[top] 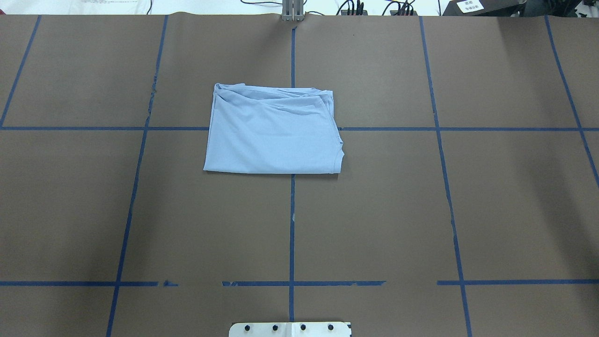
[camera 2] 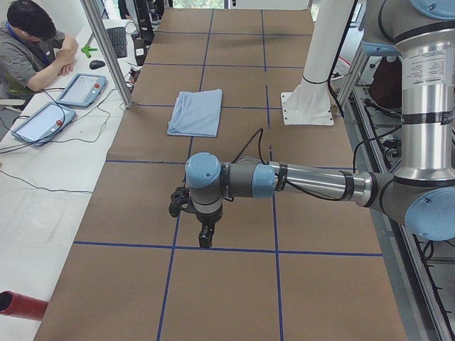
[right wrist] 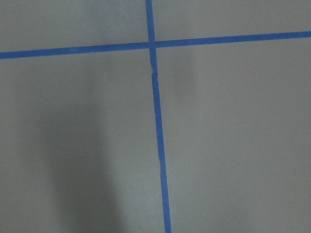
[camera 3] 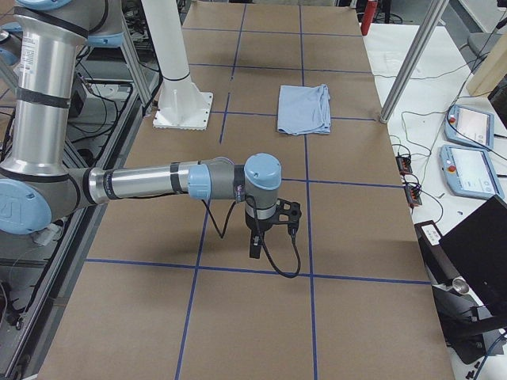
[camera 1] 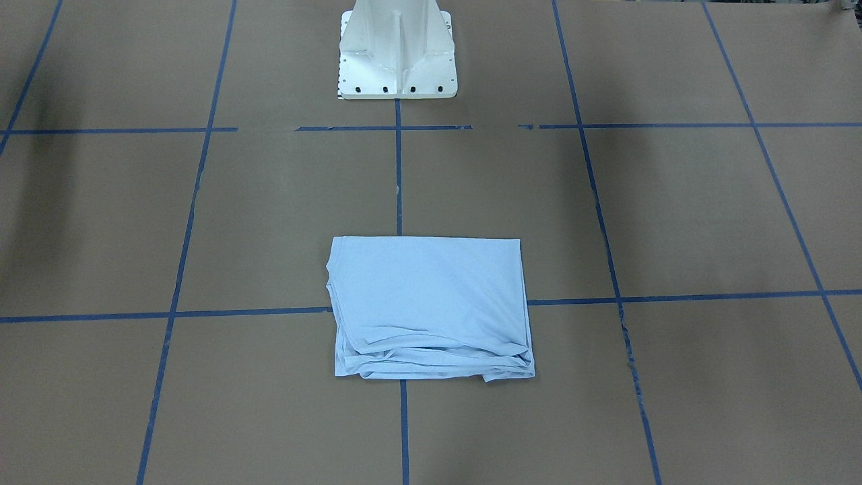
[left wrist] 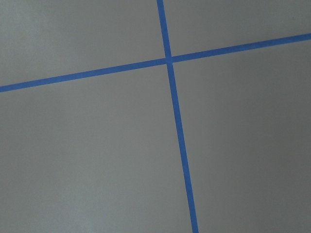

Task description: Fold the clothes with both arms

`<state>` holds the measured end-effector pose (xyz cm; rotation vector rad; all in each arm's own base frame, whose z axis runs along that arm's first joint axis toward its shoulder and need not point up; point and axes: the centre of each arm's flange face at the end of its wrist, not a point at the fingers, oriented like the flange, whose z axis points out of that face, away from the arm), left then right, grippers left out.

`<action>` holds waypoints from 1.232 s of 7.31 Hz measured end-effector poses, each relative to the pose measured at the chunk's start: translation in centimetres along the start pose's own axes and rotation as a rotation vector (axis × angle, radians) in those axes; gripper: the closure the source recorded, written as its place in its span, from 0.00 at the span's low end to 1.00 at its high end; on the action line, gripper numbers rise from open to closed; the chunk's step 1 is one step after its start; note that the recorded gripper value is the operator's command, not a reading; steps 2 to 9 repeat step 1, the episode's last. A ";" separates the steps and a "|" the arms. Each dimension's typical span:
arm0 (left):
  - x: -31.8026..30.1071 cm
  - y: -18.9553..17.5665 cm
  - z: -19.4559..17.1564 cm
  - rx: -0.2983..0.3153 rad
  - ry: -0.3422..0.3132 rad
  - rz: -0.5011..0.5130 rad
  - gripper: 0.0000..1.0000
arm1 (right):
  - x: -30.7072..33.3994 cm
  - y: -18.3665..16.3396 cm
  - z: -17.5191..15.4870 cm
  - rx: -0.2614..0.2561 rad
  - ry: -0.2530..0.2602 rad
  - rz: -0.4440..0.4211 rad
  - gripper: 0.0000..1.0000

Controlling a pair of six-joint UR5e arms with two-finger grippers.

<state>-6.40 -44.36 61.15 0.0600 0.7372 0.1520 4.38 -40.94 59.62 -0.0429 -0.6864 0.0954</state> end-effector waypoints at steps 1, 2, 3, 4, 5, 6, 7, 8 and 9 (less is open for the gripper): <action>0.0 0.0 0.0 -0.001 0.000 0.000 0.00 | 0.0 0.0 0.0 0.000 -0.001 0.000 0.00; 0.0 0.0 0.0 -0.001 0.000 0.000 0.00 | 0.0 0.0 0.0 0.000 -0.001 0.000 0.00; 0.0 0.0 0.0 -0.001 0.000 0.000 0.00 | 0.0 0.0 0.0 0.000 -0.001 0.000 0.00; 0.0 0.0 0.0 -0.001 0.000 0.000 0.00 | 0.0 0.0 0.0 0.000 -0.001 0.000 0.00; 0.0 0.0 0.0 -0.001 0.000 0.000 0.00 | 0.0 0.0 0.0 0.000 -0.001 0.000 0.00; 0.0 0.0 0.0 -0.001 0.000 0.000 0.00 | 0.0 0.0 0.0 0.000 -0.001 0.000 0.00; 0.0 0.0 0.0 -0.001 0.000 0.000 0.00 | 0.0 0.0 0.0 0.000 -0.001 0.000 0.00; 0.0 0.0 0.0 -0.001 0.000 0.000 0.00 | 0.0 0.0 0.0 0.000 -0.001 0.000 0.00; 0.0 0.0 0.0 -0.001 0.000 0.000 0.00 | 0.0 0.0 0.0 0.000 -0.001 0.000 0.00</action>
